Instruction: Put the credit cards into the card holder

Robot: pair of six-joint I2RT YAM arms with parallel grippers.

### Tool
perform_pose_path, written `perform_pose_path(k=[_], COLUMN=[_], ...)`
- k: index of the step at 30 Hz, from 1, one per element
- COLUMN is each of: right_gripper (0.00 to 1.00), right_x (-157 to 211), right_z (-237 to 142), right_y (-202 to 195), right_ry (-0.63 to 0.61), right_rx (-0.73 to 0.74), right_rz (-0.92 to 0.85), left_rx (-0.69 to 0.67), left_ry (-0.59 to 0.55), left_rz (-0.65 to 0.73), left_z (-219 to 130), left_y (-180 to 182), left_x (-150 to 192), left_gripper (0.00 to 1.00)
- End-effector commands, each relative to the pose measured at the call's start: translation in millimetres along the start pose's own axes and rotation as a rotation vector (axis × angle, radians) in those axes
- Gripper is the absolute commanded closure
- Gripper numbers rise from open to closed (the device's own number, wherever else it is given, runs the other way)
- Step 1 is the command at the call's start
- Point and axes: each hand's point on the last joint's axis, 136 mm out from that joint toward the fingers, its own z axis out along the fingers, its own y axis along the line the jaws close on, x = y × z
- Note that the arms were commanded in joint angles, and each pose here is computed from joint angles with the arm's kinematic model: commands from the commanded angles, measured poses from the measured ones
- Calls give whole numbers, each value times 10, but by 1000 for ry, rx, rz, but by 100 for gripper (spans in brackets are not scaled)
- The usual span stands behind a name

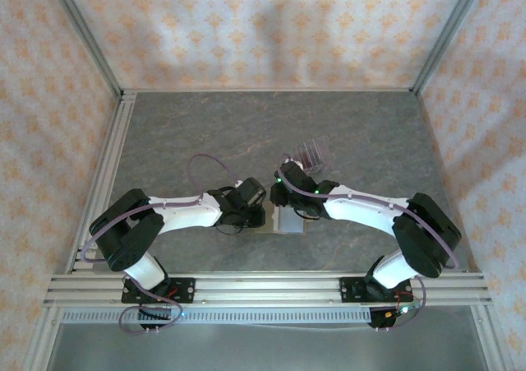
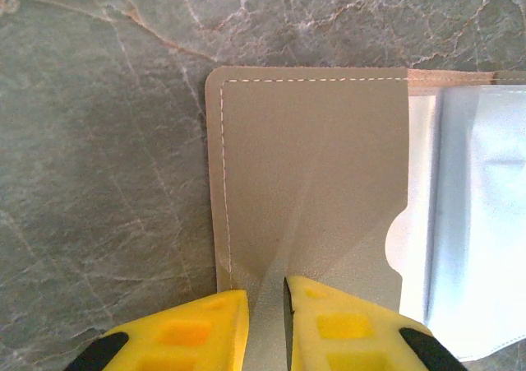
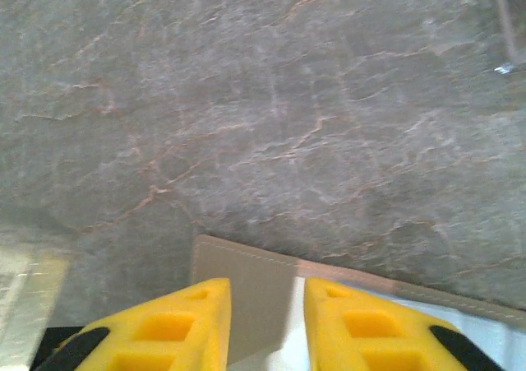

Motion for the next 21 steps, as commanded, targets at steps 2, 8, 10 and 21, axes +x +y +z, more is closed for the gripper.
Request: perform_pose_path(k=[2,8,10,21], right_gripper=[78,87,90,94], right_x=[131,182,188,177], right_z=[47,172,190,146], right_y=[-276,-445,-451,-600], right_ry=[16,30,31,5], right_rx=[102,190,195,244], right_rz=[-8,-28,-32,-27], left_rx=[-64,-69,-70,-69], left_ry=[61,61,62,69], left_rz=[-17,-15,-14,-17], left_z=[115,108,114,159], left_y=[208,224,223,212], left_x=[198,204,203,208], left_gripper=[79,79,79,79])
